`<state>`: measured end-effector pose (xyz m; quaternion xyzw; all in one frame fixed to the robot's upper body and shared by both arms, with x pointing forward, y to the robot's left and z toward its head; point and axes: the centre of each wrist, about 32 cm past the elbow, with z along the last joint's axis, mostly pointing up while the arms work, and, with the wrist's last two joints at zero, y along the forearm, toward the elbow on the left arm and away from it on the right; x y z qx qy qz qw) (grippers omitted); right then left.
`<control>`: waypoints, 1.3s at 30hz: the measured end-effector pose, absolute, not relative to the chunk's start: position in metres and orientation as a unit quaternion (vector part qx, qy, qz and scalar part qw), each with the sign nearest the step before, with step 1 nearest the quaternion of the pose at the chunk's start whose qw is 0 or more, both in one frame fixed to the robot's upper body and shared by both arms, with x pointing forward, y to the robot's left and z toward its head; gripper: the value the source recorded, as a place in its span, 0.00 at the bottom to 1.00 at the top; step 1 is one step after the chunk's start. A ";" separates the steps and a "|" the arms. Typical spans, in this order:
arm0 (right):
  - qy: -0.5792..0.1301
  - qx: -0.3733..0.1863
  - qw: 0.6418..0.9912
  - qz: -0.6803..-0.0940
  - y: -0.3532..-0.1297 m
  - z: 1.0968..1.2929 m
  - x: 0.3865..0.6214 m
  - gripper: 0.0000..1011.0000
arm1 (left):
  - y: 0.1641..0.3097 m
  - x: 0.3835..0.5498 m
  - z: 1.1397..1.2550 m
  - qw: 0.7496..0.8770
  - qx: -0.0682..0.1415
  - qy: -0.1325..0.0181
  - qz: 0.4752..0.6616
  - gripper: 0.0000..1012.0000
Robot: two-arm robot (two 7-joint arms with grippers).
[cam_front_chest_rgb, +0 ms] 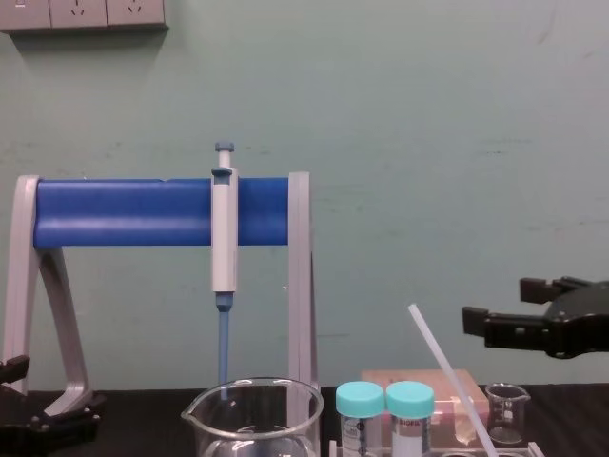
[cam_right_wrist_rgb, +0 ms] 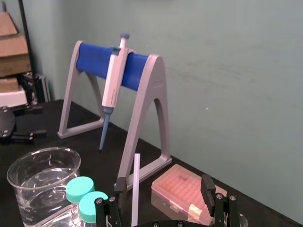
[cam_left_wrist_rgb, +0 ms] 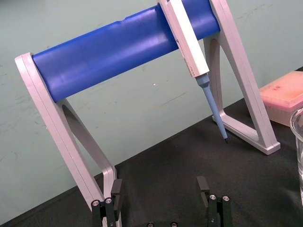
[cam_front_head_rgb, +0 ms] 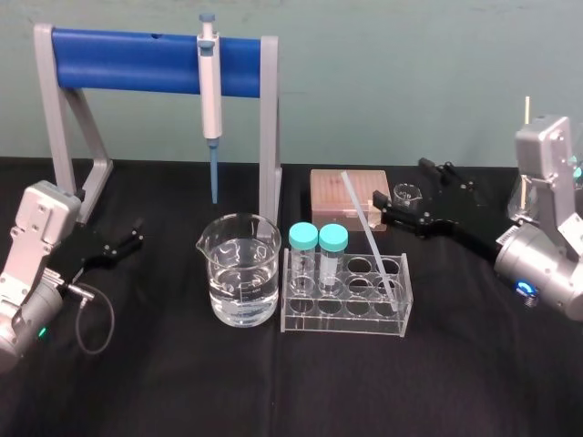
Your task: Pick up the stirring rod with one hand, then place it down.
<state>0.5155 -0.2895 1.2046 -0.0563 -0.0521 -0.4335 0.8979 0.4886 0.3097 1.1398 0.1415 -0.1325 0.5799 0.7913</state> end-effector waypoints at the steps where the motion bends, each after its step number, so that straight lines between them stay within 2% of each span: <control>1: -0.050 -0.062 0.899 -0.430 -0.288 1.205 0.519 0.99 | 0.310 0.489 1.140 0.791 0.142 -0.132 0.580 0.99; 15: -0.038 -0.092 0.912 -0.398 -0.278 1.207 0.547 0.99 | 0.310 0.489 1.140 0.791 0.141 -0.132 0.580 0.99; 39: -0.032 -0.117 0.911 -0.394 -0.264 1.203 0.567 0.99 | 0.310 0.489 1.140 0.791 0.142 -0.132 0.580 0.99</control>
